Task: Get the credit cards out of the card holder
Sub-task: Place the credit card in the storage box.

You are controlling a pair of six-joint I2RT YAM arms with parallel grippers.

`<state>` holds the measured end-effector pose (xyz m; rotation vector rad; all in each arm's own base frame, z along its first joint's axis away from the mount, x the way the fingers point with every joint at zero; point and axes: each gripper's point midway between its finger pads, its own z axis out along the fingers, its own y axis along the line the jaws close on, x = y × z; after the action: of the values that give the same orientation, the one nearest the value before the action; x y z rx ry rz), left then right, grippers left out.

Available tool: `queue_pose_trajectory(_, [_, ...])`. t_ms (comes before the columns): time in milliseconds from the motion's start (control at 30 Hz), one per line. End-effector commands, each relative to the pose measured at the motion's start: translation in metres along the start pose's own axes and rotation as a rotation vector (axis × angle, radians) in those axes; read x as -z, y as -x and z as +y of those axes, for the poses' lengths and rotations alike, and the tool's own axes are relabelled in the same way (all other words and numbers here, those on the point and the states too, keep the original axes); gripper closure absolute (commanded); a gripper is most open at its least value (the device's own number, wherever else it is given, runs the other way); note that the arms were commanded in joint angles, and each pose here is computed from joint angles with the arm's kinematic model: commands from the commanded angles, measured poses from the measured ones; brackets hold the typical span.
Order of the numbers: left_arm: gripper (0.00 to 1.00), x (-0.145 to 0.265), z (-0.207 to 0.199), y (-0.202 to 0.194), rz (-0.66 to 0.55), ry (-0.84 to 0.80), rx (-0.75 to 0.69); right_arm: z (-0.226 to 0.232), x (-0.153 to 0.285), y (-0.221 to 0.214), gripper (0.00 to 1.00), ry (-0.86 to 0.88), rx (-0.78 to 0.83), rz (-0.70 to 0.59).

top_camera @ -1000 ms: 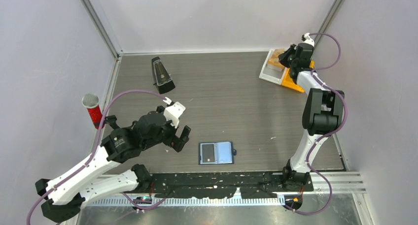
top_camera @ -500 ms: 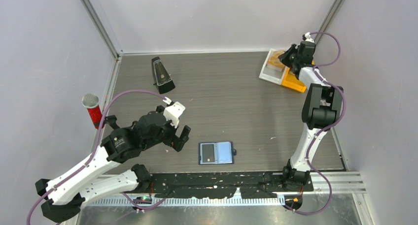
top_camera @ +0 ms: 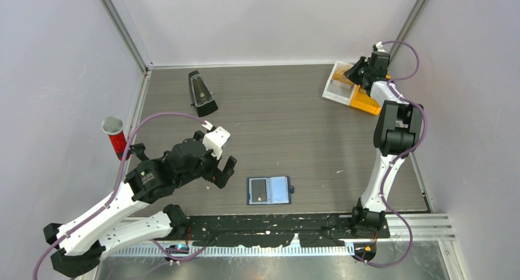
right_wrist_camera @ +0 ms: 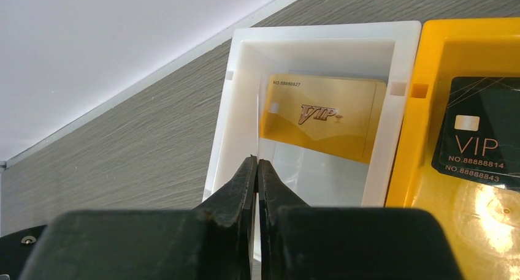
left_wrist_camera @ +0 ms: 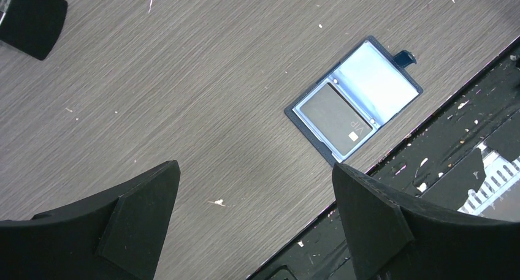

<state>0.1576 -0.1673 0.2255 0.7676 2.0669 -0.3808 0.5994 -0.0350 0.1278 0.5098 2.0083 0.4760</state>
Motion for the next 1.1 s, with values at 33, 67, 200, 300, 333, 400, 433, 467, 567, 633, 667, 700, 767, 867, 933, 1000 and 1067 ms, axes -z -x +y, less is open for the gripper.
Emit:
queue_pose_trajectory(33, [0.01, -0.001, 0.000, 0.011, -0.049, -0.002, 0.001, 0.004, -0.006, 0.017, 0.91, 0.022, 0.015, -0.036])
queue_pose_trajectory(67, [0.01, -0.001, 0.000, 0.012, -0.050, -0.001, 0.001, 0.003, -0.008, 0.017, 0.91, 0.022, 0.014, -0.035])
queue_pose_trajectory(200, [0.01, -0.002, 0.000, 0.010, -0.047, 0.003, -0.001, 0.001, -0.015, 0.018, 0.91, 0.022, 0.012, -0.034])
queue_pose_trajectory(300, [0.01, -0.002, 0.001, 0.011, -0.048, 0.004, -0.003, -0.002, -0.019, 0.019, 0.91, 0.018, 0.016, -0.029])
queue_pose_trajectory(333, [0.01, -0.002, 0.001, 0.011, -0.049, 0.005, -0.003, -0.003, -0.019, 0.021, 0.90, 0.016, 0.020, -0.033])
queue_pose_trajectory(400, [0.01, -0.001, 0.001, 0.013, -0.054, 0.007, -0.003, -0.003, -0.019, 0.024, 0.88, 0.012, 0.023, -0.039])
queue_pose_trajectory(433, [0.01, -0.001, 0.001, 0.013, -0.058, 0.006, -0.002, -0.003, -0.019, 0.024, 0.87, 0.011, 0.025, -0.041])
queue_pose_trajectory(467, [0.01, 0.000, 0.001, 0.014, -0.062, 0.005, -0.001, -0.004, -0.018, 0.026, 0.84, 0.004, 0.026, -0.048])
queue_pose_trajectory(567, [0.01, 0.000, 0.001, 0.014, -0.068, 0.005, 0.000, -0.008, -0.017, 0.026, 0.81, -0.016, 0.021, -0.042])
queue_pose_trajectory(633, [0.01, 0.000, 0.002, 0.014, -0.065, 0.008, -0.001, -0.009, -0.016, 0.027, 0.80, -0.027, 0.016, -0.042])
queue_pose_trajectory(667, [0.01, 0.000, 0.002, 0.014, -0.063, 0.008, -0.001, -0.010, -0.016, 0.027, 0.79, -0.033, 0.013, -0.043])
queue_pose_trajectory(700, [0.01, 0.000, 0.002, 0.013, -0.062, 0.010, -0.001, -0.010, -0.016, 0.028, 0.78, -0.036, 0.012, -0.046])
queue_pose_trajectory(767, [0.01, 0.000, 0.002, 0.013, -0.063, 0.010, -0.001, -0.011, -0.016, 0.029, 0.76, -0.046, 0.009, -0.047])
queue_pose_trajectory(867, [0.01, 0.000, 0.002, 0.014, -0.068, 0.009, 0.000, -0.013, -0.015, 0.029, 0.73, -0.064, 0.006, -0.049])
queue_pose_trajectory(933, [0.01, 0.000, 0.002, 0.014, -0.066, 0.009, 0.000, -0.015, -0.013, 0.032, 0.71, -0.075, 0.008, -0.058])
queue_pose_trajectory(1000, [0.01, 0.000, 0.002, 0.013, -0.064, 0.008, 0.001, -0.015, -0.012, 0.035, 0.69, -0.083, 0.010, -0.065])
queue_pose_trajectory(1067, [0.01, 0.000, 0.002, 0.014, -0.064, 0.008, 0.001, -0.016, -0.012, 0.038, 0.68, -0.096, 0.011, -0.071])
